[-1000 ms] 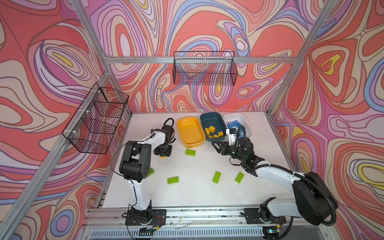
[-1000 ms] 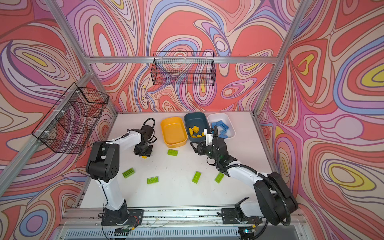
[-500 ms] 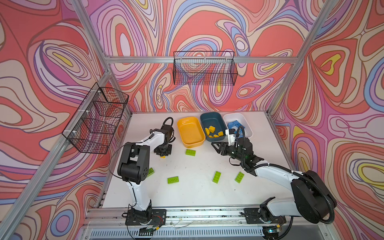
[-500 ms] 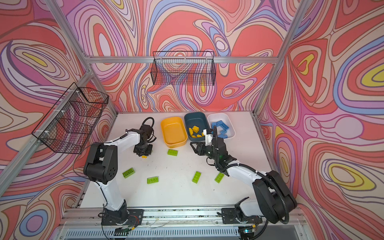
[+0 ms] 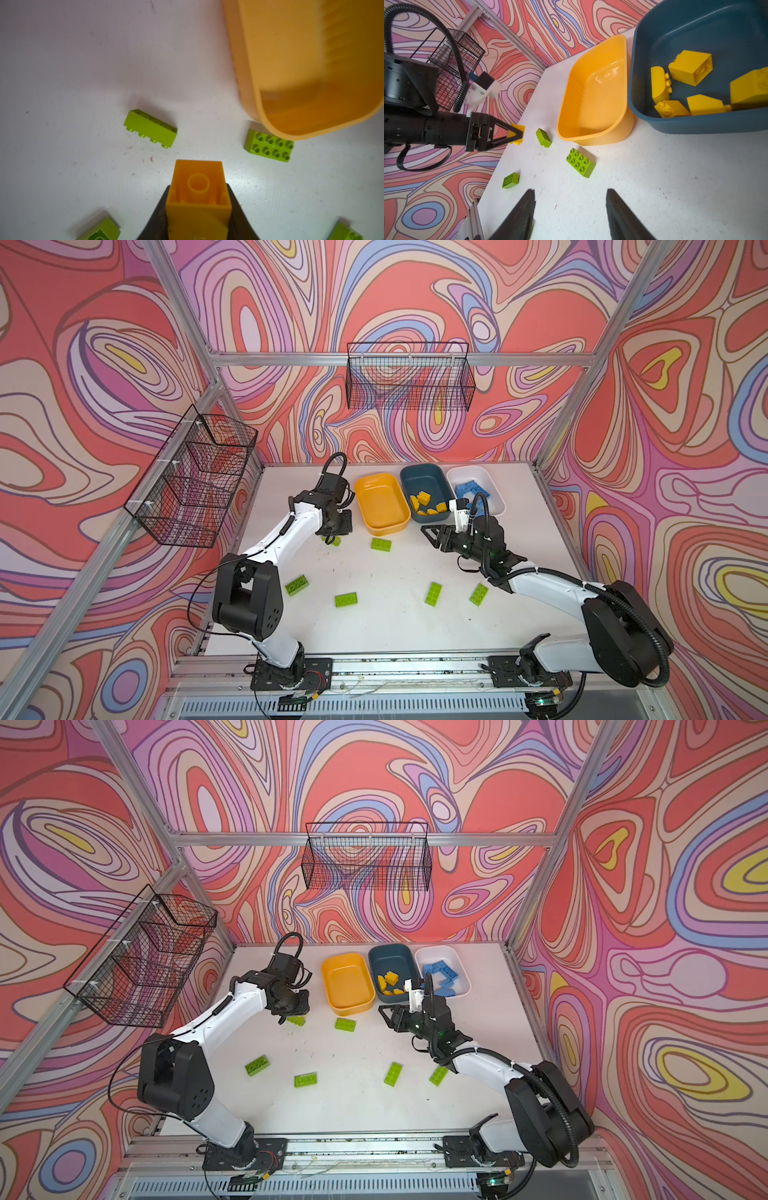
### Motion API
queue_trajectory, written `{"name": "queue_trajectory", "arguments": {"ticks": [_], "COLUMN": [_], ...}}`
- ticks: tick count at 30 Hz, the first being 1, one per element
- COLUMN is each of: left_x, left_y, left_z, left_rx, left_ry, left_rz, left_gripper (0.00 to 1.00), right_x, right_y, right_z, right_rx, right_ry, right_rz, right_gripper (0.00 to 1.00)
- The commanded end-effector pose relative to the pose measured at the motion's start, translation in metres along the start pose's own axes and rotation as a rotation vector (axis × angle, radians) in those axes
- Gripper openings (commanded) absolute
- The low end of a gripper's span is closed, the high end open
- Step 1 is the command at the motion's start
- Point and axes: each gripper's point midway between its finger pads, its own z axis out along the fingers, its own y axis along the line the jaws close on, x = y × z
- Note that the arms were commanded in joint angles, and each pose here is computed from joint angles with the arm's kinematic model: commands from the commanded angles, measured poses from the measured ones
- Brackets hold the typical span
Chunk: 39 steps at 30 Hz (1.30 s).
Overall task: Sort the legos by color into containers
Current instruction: 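Lift the yellow brick with the left gripper and carry it over the teal tub, then release the yellow brick into the teal tub while the right gripper lowers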
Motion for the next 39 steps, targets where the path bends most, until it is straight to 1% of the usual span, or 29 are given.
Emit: {"name": "queue_trajectory", "arguments": {"ticks": [1,6,10,13,17,24,26,29,33,39], "left_x": [-0.024,-0.053,-0.07,-0.078,-0.088,-0.099,-0.102,-0.107,-0.112,-0.116], "left_y": [-0.044,-0.1,-0.137,-0.16,-0.19,-0.254,-0.268,-0.279,-0.283,-0.282], "left_z": [-0.011,-0.012,-0.002,0.011,0.028,0.057,0.065,0.082,0.1,0.105], "left_rx": [0.108,0.204,0.263,0.314,0.393,0.499,0.511,0.519,0.504,0.495], "left_ry": [-0.064,-0.115,-0.137,-0.133,-0.156,-0.165,-0.166,-0.171,-0.166,-0.187], "left_rz": [-0.006,0.034,0.06,0.057,0.045,0.069,0.069,0.047,0.023,0.003], "left_gripper": [0.23,0.23,0.24,0.23,0.24,0.24,0.24,0.24,0.25,0.28], "right_x": [-0.002,-0.004,0.004,0.013,0.026,0.037,0.038,0.039,0.04,0.043], "right_y": [0.011,0.015,0.009,0.004,-0.005,-0.012,-0.013,-0.013,-0.013,-0.014], "right_z": [-0.008,-0.017,-0.027,-0.034,-0.048,-0.061,-0.062,-0.065,-0.069,-0.071], "right_rx": [-0.03,-0.03,0.005,0.041,0.1,0.133,0.145,0.15,0.156,0.162], "right_ry": [-0.012,-0.027,-0.017,0.024,0.067,0.083,0.086,0.097,0.101,0.11], "right_rz": [0.007,0.02,0.015,-0.005,-0.031,-0.047,-0.057,-0.068,-0.074,-0.075], "right_gripper": [0.58,0.58,0.58,0.58,0.58,0.58,0.58,0.58,0.58,0.58]}}
